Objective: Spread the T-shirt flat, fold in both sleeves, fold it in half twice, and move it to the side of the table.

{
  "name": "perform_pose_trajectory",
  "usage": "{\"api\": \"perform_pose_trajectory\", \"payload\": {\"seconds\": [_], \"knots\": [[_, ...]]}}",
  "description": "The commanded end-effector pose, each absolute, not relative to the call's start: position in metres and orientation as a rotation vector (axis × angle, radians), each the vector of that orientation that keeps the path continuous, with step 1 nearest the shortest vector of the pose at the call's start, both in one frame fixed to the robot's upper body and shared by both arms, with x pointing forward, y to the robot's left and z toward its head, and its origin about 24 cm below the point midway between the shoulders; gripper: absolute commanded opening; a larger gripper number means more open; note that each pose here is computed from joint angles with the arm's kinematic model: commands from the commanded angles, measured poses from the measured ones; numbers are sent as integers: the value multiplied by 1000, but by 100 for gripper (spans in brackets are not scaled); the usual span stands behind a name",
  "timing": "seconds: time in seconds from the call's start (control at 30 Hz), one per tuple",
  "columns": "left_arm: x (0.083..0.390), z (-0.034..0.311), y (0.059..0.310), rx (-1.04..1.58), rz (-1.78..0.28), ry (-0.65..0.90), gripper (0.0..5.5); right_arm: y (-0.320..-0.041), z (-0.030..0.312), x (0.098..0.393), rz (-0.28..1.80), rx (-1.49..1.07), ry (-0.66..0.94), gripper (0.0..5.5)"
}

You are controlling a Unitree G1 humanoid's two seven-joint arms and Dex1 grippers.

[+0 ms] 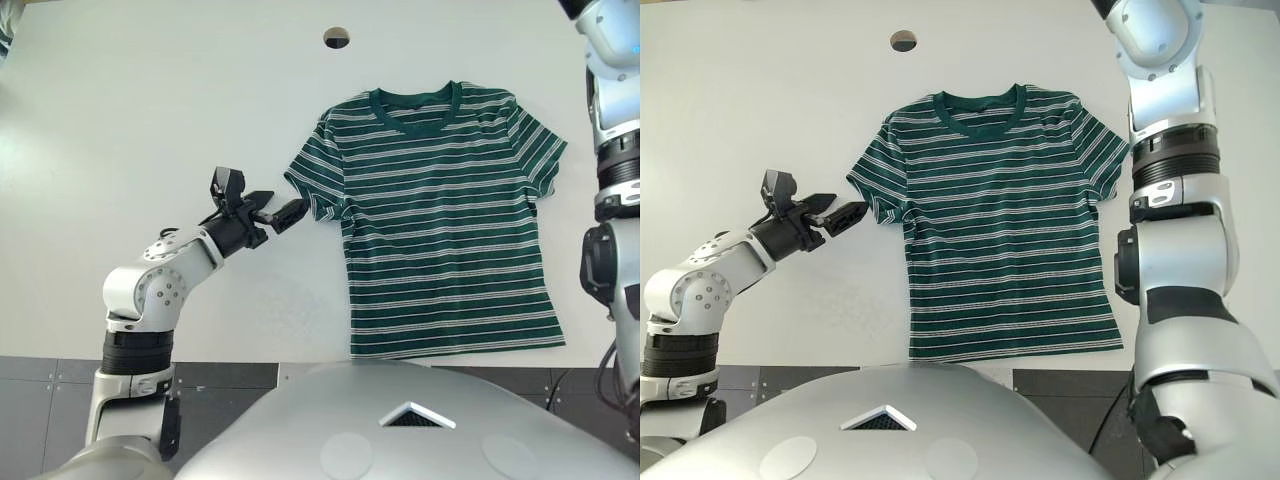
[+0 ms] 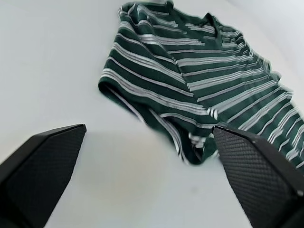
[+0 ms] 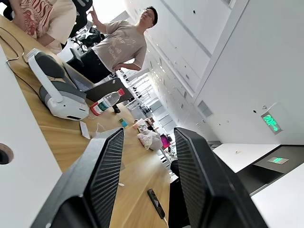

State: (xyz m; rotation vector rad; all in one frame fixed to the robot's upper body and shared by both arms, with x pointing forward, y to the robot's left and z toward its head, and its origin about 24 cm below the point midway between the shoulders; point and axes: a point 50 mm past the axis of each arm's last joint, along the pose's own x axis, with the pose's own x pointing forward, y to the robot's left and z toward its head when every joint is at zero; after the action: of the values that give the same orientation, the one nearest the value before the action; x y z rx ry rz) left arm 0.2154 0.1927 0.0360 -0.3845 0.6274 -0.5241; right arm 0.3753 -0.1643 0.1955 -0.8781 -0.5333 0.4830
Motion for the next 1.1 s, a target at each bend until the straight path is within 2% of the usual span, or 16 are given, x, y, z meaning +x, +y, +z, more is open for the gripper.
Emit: {"api": "perform_pose_trajectory", "payload": {"seconds": [0.03, 0.33, 0.83, 1.1], "knots": [[217, 13, 188, -458, -434, 745, 492, -161, 197, 371, 501, -877, -538, 194], [227, -8, 180, -555, -359, 779, 492, -158, 194, 367, 524, -880, -522, 194], [230, -1, 176, -574, -377, 746, 246, -157, 196, 367, 527, -878, -525, 194], [233, 1, 171, -574, -386, 733, 93, -155, 195, 367, 531, -871, -529, 194]]}}
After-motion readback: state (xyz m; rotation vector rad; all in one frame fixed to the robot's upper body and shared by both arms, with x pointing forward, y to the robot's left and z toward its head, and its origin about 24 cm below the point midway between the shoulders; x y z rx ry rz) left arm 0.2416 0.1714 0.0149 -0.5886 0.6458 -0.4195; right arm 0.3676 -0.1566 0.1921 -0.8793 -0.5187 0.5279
